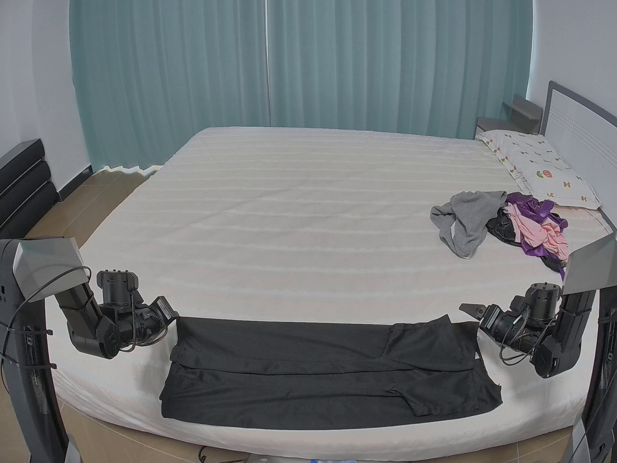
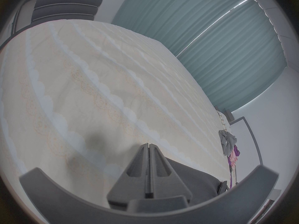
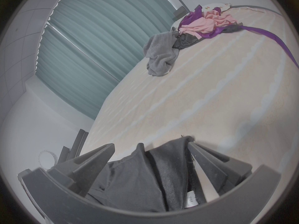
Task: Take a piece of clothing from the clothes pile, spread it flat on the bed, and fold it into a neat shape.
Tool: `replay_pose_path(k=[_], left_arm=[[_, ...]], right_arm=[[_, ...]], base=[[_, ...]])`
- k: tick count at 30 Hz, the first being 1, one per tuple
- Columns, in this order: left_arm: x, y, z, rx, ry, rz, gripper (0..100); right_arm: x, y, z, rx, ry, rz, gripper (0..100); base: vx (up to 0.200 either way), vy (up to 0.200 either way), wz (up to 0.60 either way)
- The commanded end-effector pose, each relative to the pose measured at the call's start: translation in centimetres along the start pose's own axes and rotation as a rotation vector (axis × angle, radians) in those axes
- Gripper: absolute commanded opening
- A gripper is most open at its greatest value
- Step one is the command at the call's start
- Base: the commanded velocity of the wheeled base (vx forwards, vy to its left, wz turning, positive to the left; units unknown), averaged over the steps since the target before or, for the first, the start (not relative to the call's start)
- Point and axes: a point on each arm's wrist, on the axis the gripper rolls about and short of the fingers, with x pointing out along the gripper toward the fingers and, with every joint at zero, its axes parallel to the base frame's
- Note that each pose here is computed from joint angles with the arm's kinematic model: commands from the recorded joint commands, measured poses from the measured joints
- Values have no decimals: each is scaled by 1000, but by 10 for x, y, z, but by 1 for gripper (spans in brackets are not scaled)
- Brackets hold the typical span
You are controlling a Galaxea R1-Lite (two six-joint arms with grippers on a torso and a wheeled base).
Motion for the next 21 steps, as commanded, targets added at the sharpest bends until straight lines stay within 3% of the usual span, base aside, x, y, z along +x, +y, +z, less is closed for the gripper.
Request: replay_pose_path(k=[1, 13, 14, 21], left_arm=[[0, 0, 0, -1, 0, 1, 0], [1, 1, 0, 0, 1, 2, 0], [1, 1, 0, 0, 1, 2, 0], [1, 1, 0, 0, 1, 2, 0]], right_arm=[[3, -6, -3, 11, 16, -19, 100], [11, -9, -5, 12, 29, -20, 100], [12, -10, -5, 13, 29, -22, 0], [12, -16, -1, 26, 11, -37, 0]], base=[[0, 0, 0], [0, 0, 0], [0, 0, 0], [0, 0, 0]])
